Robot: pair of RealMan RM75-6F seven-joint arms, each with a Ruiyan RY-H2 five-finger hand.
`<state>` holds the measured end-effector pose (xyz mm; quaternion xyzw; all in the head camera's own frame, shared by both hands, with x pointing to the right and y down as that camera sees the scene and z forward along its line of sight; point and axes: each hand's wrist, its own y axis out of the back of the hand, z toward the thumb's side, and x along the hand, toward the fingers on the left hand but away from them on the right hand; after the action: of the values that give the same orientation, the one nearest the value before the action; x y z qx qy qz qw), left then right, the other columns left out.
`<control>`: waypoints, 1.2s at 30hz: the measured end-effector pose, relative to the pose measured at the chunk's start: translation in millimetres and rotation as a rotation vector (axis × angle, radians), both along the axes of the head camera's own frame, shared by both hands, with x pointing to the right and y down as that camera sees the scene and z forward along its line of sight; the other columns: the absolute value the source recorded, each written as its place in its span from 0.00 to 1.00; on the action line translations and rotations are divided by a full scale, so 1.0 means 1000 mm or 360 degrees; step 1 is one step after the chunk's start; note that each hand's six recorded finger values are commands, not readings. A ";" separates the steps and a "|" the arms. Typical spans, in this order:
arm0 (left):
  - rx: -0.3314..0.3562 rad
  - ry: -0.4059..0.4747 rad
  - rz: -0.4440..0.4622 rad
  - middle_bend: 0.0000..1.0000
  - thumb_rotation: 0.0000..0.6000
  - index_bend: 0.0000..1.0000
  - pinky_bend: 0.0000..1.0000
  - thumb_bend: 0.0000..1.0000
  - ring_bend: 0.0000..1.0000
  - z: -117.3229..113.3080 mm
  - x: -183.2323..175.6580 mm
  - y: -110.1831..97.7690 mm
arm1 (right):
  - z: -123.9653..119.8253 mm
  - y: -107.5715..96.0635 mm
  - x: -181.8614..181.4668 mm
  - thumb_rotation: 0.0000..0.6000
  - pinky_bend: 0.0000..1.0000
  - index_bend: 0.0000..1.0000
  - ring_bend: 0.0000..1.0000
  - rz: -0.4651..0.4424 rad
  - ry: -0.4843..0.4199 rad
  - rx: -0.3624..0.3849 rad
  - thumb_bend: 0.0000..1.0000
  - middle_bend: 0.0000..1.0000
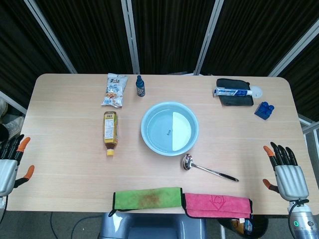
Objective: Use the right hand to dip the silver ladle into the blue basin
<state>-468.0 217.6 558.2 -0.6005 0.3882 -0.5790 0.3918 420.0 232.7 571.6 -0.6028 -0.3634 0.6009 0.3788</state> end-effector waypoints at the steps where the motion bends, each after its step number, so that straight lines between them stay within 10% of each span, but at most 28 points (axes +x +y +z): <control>1: 0.0007 0.0002 0.0003 0.00 0.96 0.00 0.00 0.38 0.00 -0.001 0.000 0.000 | 0.000 0.000 0.000 1.00 0.00 0.00 0.00 0.0000 -0.0001 0.0002 0.11 0.00; 36: 0.0023 0.0100 -0.0004 0.00 0.97 0.00 0.00 0.38 0.00 -0.006 -0.004 -0.003 | 0.014 -0.011 -0.023 1.00 0.00 0.07 0.00 -0.0058 0.0017 -0.0127 0.20 0.00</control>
<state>-472.4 214.2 551.9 -0.6152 0.4052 -0.5575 0.3829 397.0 221.8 585.3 -0.6209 -0.3260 0.6110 0.3672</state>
